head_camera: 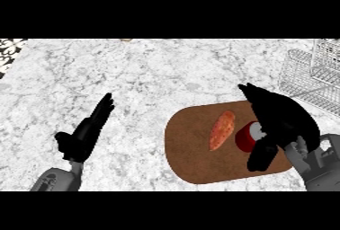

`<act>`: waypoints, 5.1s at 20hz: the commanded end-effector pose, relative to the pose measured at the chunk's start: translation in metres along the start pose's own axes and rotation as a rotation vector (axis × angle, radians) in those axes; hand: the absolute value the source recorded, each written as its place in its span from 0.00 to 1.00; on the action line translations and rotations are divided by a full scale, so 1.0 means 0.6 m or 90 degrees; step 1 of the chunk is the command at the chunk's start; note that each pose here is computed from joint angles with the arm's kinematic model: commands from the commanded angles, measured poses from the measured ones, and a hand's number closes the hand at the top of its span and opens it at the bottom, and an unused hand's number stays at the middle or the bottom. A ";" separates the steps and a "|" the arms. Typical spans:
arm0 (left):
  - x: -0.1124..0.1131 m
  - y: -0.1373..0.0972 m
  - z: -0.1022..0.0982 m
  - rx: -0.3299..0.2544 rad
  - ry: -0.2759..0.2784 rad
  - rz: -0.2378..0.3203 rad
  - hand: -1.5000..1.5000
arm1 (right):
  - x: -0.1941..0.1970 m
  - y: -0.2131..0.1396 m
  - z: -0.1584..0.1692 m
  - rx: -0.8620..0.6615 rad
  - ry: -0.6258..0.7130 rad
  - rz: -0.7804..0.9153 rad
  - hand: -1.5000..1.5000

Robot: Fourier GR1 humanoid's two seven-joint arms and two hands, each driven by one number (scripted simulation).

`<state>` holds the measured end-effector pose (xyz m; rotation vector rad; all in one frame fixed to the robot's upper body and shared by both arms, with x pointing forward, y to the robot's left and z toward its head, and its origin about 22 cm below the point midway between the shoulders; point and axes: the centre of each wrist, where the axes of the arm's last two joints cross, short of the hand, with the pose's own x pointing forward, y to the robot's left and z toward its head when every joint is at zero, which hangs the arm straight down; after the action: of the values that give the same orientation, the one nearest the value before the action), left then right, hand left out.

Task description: Pick the can from the cutting board and place it in the tiered basket

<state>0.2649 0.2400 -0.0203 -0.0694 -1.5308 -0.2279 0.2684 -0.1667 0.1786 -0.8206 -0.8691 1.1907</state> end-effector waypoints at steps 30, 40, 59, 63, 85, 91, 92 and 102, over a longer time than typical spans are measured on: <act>-0.009 0.001 0.017 0.001 -0.001 -0.003 0.50 | -0.060 0.113 -0.085 -0.036 0.055 -0.078 1.00; 0.012 0.009 -0.003 -0.006 -0.002 0.010 0.50 | -0.044 0.132 -0.101 -0.054 0.020 -0.057 1.00; -0.009 0.024 0.022 0.054 0.014 0.002 0.50 | -0.594 -0.088 0.030 -0.398 0.111 -0.335 1.00; -0.015 -0.010 0.019 0.016 0.001 0.012 0.50 | -0.683 -0.126 0.102 -0.461 0.059 -0.343 1.00; 0.017 -0.038 -0.029 -0.038 -0.015 -0.004 0.50 | -0.557 -0.334 -0.013 -0.390 0.060 -0.406 1.00; 0.009 -0.030 -0.024 -0.040 -0.012 0.002 0.50 | -0.504 -0.330 -0.084 -0.354 0.037 -0.401 1.00; 0.019 -0.044 -0.016 -0.045 -0.008 0.000 0.50 | -0.520 -0.338 -0.070 -0.355 0.037 -0.406 1.00; 0.018 -0.014 -0.014 -0.051 -0.019 -0.009 0.50 | -0.463 -0.322 -0.143 -0.310 -0.002 -0.480 1.00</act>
<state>0.2723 0.2230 -0.0168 -0.1135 -1.5512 -0.2765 0.3762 -0.4881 0.2783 -0.8243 -1.3299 0.3453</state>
